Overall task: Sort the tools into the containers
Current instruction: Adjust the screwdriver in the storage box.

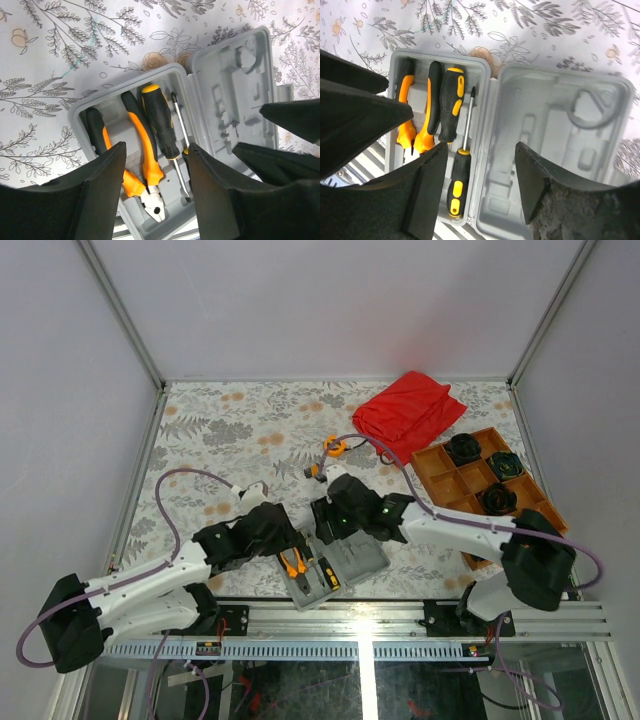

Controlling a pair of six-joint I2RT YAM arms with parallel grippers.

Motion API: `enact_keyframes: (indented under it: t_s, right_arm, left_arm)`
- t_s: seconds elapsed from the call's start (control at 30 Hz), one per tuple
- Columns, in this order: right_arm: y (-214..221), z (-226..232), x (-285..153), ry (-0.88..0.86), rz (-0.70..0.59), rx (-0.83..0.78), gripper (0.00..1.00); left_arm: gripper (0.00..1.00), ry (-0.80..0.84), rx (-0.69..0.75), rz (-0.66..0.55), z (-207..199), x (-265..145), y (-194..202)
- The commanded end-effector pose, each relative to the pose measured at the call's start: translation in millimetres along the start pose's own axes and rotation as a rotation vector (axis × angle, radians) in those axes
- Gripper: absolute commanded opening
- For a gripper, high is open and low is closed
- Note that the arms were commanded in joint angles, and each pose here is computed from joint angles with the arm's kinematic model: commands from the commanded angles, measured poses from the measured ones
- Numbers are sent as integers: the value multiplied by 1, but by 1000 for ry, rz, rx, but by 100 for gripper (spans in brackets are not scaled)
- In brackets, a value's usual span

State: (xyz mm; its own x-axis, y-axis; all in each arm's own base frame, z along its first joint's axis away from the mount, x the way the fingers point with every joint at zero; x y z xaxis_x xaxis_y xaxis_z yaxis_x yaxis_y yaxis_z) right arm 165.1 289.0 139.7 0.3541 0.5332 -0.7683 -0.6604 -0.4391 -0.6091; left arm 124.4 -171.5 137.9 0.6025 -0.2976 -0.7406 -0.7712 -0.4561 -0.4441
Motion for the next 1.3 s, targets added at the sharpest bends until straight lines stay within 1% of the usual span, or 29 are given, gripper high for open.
enact_keyframes:
  t_s: [0.0,0.13,0.2,0.37,0.53,0.63,0.8,0.87,0.97,1.03,1.1,1.17,1.27]
  right_arm:
    - [6,-9,-18,71,-120,84,66]
    - [22,-31,-33,218,-146,67,84]
    - [29,-42,-42,295,-143,73,99]
    - [45,-62,-57,415,-179,135,99]
    - [54,-54,-59,278,-196,139,100]
    - [54,-43,-63,167,-193,146,91]
    - [48,-22,-65,-40,-257,202,69]
    - [44,-17,-64,-61,-256,240,62]
    - [39,-2,-59,-66,-206,236,54]
    - [36,11,-54,-62,-180,216,47]
    - [36,22,-47,-47,-158,204,41]
    - [35,29,-41,-53,-149,205,39]
    - [35,34,-34,-59,-148,233,36]
  left_arm:
    - [51,21,-26,-38,-18,-1,-11]
    - [50,19,-9,-40,-23,0,-13]
    - [50,23,3,-49,-23,-1,-14]
    - [55,57,16,-72,-23,-3,-18]
    - [56,65,11,-66,-26,1,-20]
    - [55,45,18,-53,-29,6,-20]
    - [53,18,14,-26,-32,15,-18]
    - [53,21,10,-16,-34,18,-18]
    - [52,13,11,-2,-33,22,-18]
    - [49,5,18,9,-33,25,-19]
    - [43,-8,26,18,-33,28,-19]
    - [39,-21,33,26,-32,31,-19]
    - [34,-43,43,44,-31,38,-16]
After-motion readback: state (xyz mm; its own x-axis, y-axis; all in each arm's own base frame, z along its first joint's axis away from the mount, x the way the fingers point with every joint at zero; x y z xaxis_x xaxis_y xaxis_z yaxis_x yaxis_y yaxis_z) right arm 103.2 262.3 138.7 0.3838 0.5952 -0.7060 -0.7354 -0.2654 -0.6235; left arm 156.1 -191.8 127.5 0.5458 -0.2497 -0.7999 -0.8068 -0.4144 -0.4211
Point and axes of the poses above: each gripper's point midway between its finger pads, its own x axis out along the fingers, its own z axis along the line the jaws close on, y = z × x, the point moved 8 cm from there along -x, back along the fingers, and after that the axes turned 6 degrees about -x, right-handed, at the moved point
